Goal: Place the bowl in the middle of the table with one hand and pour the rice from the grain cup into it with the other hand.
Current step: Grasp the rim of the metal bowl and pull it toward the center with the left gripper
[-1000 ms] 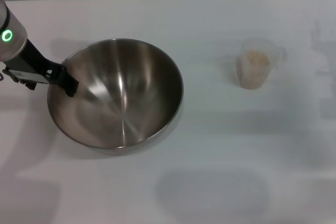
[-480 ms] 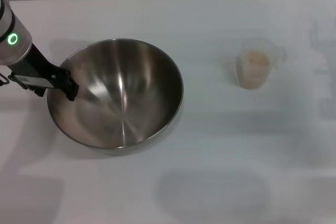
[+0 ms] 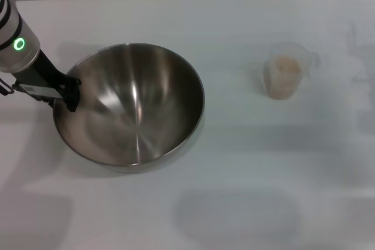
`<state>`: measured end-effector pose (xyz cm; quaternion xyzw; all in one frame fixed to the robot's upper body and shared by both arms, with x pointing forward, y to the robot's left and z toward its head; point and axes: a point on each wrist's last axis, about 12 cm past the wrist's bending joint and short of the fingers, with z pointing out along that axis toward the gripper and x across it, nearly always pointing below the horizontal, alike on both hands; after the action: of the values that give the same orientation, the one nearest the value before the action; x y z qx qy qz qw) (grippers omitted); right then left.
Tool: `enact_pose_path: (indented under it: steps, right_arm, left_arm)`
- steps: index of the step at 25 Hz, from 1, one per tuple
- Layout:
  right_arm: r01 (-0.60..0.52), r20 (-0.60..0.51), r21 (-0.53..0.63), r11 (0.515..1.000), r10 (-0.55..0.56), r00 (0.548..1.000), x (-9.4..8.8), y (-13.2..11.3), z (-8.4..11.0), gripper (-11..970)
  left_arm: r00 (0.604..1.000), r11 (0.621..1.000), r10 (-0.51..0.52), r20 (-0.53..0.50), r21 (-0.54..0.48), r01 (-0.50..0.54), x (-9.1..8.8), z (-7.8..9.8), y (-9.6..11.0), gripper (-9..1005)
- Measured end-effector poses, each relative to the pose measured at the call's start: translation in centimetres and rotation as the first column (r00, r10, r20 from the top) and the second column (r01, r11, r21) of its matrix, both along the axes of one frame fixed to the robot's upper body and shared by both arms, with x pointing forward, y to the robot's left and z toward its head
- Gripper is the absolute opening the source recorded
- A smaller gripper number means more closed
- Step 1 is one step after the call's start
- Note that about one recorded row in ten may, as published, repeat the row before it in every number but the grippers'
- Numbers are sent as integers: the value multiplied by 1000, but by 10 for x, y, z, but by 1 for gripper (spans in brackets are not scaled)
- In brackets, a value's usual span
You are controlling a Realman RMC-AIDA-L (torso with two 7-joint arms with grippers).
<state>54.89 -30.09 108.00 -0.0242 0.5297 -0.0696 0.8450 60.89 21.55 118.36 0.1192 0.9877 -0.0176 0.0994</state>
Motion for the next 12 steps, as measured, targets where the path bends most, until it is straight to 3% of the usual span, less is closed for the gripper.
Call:
enact_pose_path:
  steps: [8, 12]
  right_arm:
    - [2, 7, -4, 1000, -2, 1000, -1, 0, 1, 505]
    - [2, 7, -5, 1000, -2, 1000, -1, 0, 1, 507]
  left_arm:
    - [1000, 1000, -9, 6, 4, 9, 2, 1, -1, 291]
    - [1000, 1000, -9, 4, 2, 9, 4, 0, -1, 185]
